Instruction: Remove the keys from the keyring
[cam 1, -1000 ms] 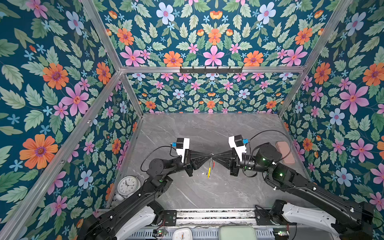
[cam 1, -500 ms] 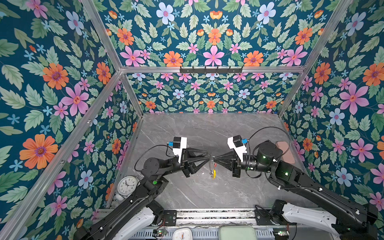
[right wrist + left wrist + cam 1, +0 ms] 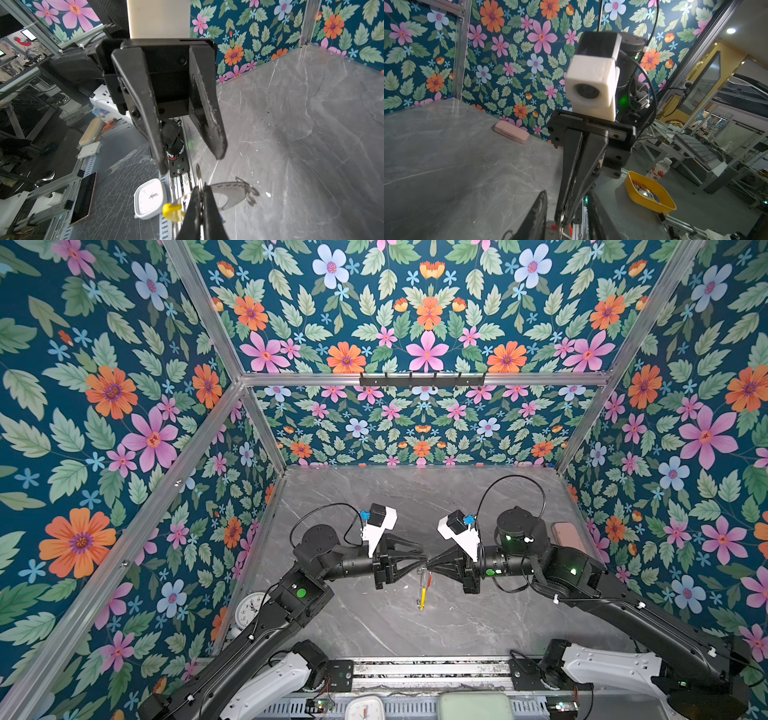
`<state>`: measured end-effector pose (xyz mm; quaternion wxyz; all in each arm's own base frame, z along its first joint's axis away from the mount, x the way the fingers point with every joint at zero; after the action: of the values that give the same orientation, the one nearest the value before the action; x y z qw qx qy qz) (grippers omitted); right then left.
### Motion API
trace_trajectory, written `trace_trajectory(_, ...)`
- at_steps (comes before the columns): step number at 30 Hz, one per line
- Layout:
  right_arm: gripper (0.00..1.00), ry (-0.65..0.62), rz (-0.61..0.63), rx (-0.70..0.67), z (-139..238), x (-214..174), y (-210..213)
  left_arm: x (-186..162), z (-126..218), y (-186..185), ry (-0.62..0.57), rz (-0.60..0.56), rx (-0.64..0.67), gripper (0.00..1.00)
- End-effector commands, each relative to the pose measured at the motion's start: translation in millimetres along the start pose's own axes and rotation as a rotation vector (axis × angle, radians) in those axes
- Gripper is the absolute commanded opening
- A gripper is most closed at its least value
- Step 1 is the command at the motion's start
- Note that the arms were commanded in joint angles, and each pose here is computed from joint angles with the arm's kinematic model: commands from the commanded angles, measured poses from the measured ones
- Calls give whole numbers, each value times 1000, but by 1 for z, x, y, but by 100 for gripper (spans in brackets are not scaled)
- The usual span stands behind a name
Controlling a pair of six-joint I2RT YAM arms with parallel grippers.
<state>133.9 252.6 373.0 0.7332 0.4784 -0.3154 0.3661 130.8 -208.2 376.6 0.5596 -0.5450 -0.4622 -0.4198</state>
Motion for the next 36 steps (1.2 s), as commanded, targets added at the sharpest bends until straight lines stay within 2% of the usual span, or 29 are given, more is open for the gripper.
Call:
trace_trajectory(1,0,7,20,-5,1,3,1,-8,-2,0,56,10,-35,34)
trace_trajectory(16,0,8,25,-37,-2,8,-2,-11,-6,3,90,11,-48,13)
trace_trajectory(23,0,2,23,-28,-5,10,-2,-9,-5,1,51,-22,-54,0)
trace_trajectory(28,0,-21,28,-24,-5,13,-2,-6,-3,0,0,-50,-51,0)
trace_trajectory(32,33,-74,50,-32,2,14,0,-6,1,-2,-40,-79,-43,0)
trace_trajectory(34,40,-112,66,-30,6,13,1,-5,2,-3,-58,-87,-43,0)
trace_trajectory(36,43,-153,81,-31,10,11,1,-4,3,-5,-81,-95,-47,0)
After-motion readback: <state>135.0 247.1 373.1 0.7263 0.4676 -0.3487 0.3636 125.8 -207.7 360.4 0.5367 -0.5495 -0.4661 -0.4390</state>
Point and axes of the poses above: each gripper's point midway between its finger pads, its own z axis back along the fingers, its own y axis along the line the jaws close on, x = y × z, the point moved 7 cm from there along z, back along the fingers, and after that the axes turned 11 degrees about -z, right-handed, at the moved point
